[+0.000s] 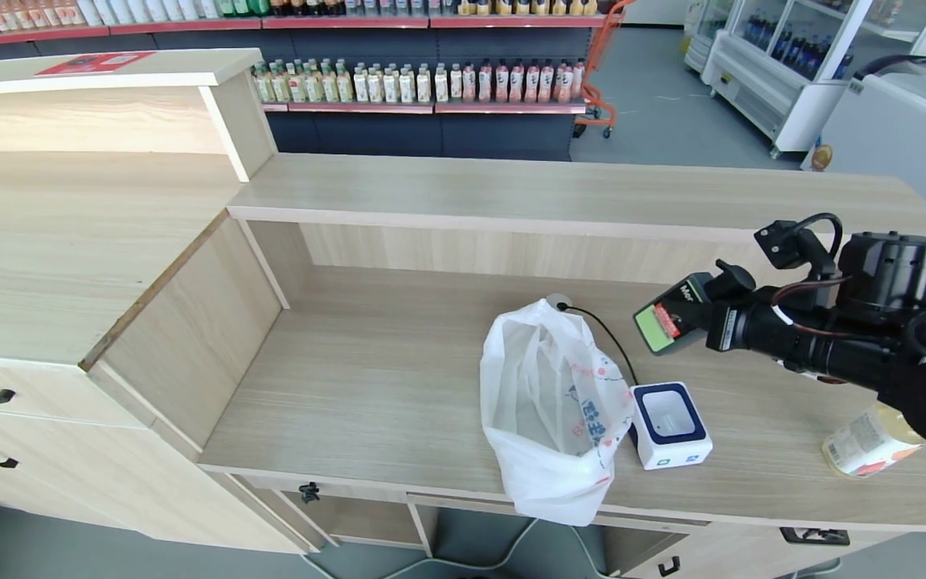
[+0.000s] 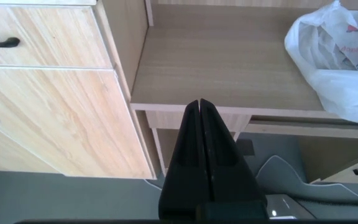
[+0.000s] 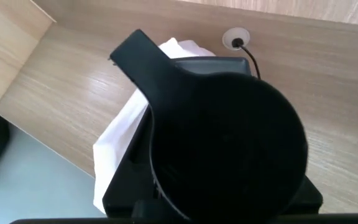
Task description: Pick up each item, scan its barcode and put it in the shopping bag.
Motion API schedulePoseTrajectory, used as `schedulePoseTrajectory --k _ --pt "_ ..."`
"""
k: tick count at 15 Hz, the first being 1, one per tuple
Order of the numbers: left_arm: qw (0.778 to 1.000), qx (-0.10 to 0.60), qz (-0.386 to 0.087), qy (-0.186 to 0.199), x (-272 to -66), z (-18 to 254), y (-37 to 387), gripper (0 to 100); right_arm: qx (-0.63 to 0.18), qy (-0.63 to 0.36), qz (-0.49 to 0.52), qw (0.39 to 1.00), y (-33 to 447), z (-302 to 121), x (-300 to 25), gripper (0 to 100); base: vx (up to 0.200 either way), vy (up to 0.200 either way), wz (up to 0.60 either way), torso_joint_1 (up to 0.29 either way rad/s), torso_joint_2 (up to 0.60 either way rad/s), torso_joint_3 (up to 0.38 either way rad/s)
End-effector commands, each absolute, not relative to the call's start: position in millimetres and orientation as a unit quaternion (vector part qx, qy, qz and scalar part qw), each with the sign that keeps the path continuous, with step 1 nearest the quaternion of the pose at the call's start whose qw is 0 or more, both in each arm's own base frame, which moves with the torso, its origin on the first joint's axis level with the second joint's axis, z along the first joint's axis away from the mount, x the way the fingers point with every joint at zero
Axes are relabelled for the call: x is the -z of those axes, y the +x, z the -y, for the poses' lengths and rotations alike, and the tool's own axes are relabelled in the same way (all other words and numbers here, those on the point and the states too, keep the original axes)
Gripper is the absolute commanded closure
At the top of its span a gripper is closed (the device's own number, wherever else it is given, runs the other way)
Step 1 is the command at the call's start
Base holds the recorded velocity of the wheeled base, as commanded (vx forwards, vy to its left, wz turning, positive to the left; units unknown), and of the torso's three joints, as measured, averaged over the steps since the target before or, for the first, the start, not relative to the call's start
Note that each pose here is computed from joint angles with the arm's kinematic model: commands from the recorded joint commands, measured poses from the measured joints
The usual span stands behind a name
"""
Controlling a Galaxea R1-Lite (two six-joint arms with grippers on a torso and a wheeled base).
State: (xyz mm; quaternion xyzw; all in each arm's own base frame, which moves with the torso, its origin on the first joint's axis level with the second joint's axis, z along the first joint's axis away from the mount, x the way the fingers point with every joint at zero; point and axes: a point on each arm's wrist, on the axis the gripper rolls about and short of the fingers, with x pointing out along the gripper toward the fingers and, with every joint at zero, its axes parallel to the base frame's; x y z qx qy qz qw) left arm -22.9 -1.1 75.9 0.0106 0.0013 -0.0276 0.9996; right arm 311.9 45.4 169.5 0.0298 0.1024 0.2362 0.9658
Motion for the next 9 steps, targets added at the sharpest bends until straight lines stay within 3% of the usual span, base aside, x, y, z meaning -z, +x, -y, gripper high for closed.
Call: schedulePoseTrajectory --k 1,2,9 --pt "1.000 0.028 -0.001 0.011 -76 1 -23 100 -0.241 0.018 -0.116 0.963 319 -50 -157 100 0.000 0.200 0.00 0.002 0.00 0.002" --pt "1.000 0.027 -0.001 0.011 -76 1 -23 100 -0.245 -0.003 -0.120 0.962 324 -51 -149 100 0.000 0.200 0.00 0.007 0.00 0.007" --pt "1.000 0.027 -0.001 0.011 -76 1 -23 100 -0.266 -0.035 -0.117 0.956 353 -77 -92 100 0.000 0.000 0.00 0.000 0.00 0.000"
